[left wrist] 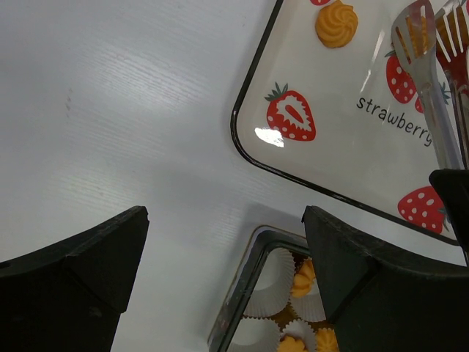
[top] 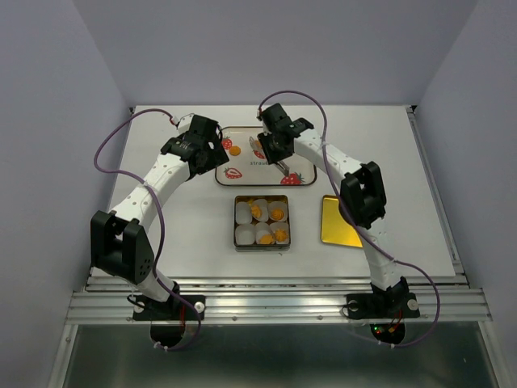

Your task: Pack the cookies

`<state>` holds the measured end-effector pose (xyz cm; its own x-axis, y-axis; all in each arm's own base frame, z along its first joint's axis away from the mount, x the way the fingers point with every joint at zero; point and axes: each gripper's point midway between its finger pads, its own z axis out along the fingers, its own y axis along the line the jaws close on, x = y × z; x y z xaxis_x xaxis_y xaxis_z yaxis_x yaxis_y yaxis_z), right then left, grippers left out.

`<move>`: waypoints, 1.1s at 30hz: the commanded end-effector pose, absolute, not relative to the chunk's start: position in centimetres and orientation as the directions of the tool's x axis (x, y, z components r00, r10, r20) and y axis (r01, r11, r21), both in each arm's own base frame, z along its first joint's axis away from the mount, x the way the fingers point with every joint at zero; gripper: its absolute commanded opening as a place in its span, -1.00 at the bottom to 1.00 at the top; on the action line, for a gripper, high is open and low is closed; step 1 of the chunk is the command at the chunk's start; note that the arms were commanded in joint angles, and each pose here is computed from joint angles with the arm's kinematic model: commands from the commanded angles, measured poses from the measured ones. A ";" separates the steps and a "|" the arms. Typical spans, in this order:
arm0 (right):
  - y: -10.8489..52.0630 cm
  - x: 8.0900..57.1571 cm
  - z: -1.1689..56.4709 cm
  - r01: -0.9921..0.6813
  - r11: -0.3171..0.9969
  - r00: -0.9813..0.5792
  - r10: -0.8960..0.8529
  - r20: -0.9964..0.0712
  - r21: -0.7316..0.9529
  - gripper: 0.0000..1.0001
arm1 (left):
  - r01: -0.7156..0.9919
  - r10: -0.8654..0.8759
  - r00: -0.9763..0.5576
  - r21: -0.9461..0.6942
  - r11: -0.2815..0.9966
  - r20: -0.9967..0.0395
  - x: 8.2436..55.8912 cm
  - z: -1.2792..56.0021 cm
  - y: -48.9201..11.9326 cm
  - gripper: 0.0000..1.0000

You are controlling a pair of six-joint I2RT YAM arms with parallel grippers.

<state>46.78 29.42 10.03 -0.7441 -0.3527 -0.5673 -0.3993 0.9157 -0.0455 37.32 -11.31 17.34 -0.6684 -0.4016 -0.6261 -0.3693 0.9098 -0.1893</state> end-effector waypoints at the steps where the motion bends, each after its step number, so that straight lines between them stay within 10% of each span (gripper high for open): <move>1: 30.1 48.3 14.1 -0.389 0.920 -0.674 -0.323 -0.664 -0.052 -0.20 | -0.369 -0.392 -0.652 -0.179 0.912 -0.649 37.4 18.3 -10.7 0.98; 14: 28.9 45.2 19.6 -0.391 0.920 -0.650 -0.265 -0.712 0.014 -0.21 | -0.365 -0.392 -0.652 -0.185 0.912 -0.649 37.7 18.0 -11.0 0.98; 33: 33.1 26.9 21.8 -0.745 0.646 -0.589 -0.519 -0.619 0.167 -0.21 | -0.363 -0.389 -0.646 -0.185 0.913 -0.657 39.2 18.0 -11.3 0.98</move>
<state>30.14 32.53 21.03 -0.6230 -0.4688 -0.6261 -0.6823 0.7172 0.1418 37.77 -11.42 15.86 -0.6898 -0.3877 -0.6114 -0.3697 0.9148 -0.1629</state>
